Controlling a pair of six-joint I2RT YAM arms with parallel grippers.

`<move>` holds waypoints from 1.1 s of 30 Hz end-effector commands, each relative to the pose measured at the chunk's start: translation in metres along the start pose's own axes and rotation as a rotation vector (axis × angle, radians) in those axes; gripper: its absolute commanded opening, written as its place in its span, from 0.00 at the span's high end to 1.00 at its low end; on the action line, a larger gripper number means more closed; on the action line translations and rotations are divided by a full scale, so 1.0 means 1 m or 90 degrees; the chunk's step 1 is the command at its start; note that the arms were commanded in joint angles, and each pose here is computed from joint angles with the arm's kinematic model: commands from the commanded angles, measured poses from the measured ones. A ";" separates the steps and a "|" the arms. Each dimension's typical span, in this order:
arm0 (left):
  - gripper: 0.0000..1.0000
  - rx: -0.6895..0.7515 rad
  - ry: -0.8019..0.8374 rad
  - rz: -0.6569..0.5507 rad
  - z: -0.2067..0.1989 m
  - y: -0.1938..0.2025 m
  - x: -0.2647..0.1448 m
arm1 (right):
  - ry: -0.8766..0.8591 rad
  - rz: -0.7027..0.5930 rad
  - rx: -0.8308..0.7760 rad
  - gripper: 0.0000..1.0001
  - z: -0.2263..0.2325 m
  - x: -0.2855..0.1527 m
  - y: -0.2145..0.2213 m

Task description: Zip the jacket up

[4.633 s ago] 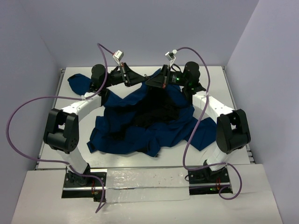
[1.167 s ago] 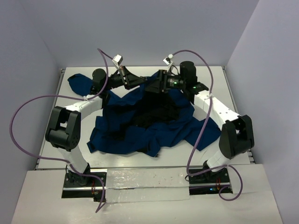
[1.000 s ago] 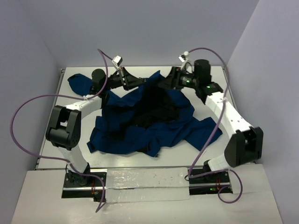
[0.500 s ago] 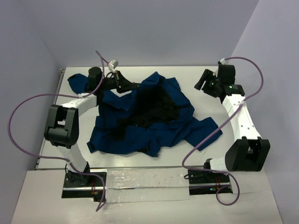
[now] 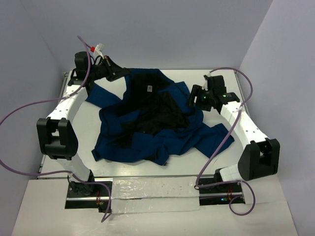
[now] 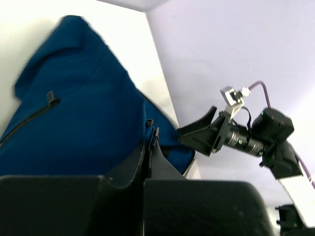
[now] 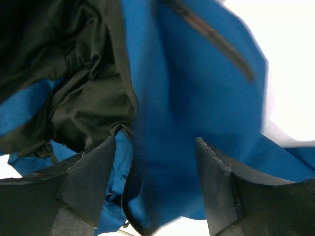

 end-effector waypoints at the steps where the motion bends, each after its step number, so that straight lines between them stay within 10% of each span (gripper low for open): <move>1: 1.00 0.004 -0.044 -0.048 -0.005 -0.031 -0.020 | -0.035 -0.008 0.005 0.33 0.016 0.017 -0.006; 16: 1.00 0.004 -0.039 -0.062 -0.007 -0.045 -0.043 | -0.035 -0.003 -0.028 0.29 0.030 0.021 -0.030; 23: 1.00 0.009 -0.055 -0.073 -0.012 -0.053 -0.052 | 0.031 -0.052 0.011 1.00 0.018 0.030 -0.043; 33: 1.00 0.009 -0.105 -0.125 -0.030 -0.077 -0.090 | 0.057 -0.347 -0.011 1.00 0.023 -0.079 -0.181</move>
Point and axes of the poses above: each gripper's point midway between its finger pads, its own x axis out along the fingers, its own z axis along the line the jaws close on, y = z × x, the point moved 4 cm from there along -x, back along the fingers, and after that the axes turned 9 degrees about x, right-handed, at the moved point
